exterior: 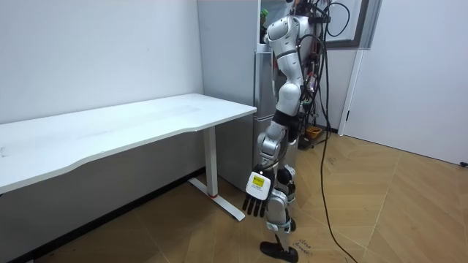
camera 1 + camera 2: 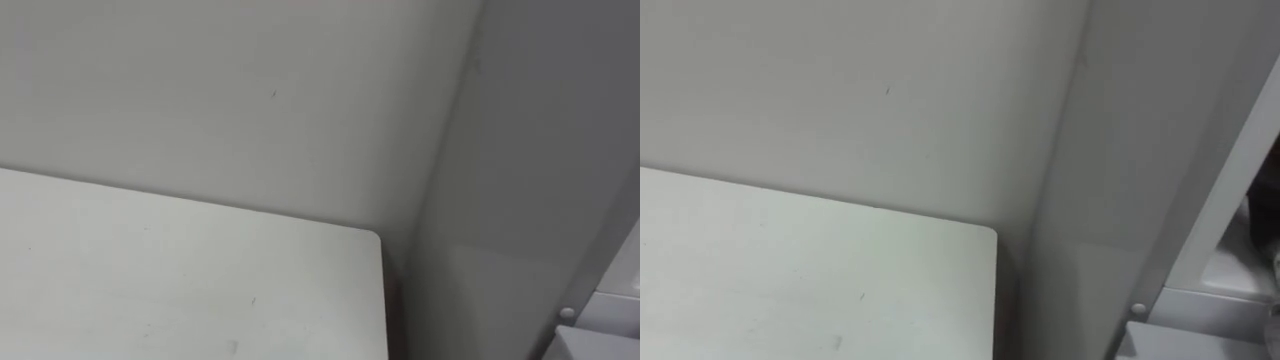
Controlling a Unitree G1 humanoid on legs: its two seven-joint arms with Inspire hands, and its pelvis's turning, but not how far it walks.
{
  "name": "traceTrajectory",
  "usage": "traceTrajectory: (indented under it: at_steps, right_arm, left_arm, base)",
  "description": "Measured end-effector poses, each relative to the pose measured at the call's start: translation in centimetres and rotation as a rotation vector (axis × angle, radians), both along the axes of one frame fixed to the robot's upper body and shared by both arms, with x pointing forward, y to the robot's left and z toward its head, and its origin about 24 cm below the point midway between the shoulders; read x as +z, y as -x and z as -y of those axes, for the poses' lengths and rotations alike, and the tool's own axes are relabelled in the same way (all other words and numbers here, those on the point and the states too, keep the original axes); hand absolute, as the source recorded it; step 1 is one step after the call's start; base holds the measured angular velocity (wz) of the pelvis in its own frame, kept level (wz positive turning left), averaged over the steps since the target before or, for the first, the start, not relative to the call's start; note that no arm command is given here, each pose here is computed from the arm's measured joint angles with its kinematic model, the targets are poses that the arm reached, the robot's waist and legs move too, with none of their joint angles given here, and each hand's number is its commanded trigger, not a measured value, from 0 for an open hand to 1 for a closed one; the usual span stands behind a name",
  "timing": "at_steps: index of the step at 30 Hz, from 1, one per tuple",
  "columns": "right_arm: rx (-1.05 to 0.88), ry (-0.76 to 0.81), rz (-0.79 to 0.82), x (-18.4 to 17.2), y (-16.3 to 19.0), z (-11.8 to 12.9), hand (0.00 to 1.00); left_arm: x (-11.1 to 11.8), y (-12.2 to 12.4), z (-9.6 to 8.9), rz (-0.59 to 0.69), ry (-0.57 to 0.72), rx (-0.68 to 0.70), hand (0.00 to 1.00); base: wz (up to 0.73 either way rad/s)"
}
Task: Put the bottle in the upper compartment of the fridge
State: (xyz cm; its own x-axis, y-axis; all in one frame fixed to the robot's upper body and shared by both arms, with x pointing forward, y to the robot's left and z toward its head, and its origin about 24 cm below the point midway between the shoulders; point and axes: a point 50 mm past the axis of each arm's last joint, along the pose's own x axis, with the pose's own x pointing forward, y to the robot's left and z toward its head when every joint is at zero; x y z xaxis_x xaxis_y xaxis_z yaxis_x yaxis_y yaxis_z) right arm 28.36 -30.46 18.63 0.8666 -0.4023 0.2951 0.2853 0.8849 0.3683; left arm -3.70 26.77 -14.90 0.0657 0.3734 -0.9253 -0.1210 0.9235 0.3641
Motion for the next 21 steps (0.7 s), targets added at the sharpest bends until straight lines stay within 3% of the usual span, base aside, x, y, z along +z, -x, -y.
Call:
traceTrajectory:
  at_steps: [11,21]
  right_arm:
    - [0.006,0.069,-0.003,0.2,0.1,-0.2,0.00]
    - [-0.079,0.276,0.054,2.4,2.5,-1.6,0.00]
  left_arm:
    - [0.0,-0.2,0.0,0.019,0.016,-0.009,0.00]
    - [0.0,0.5,0.0,0.019,0.004,0.010,0.00]
  base:
    - [0.00]
    - [-0.03]
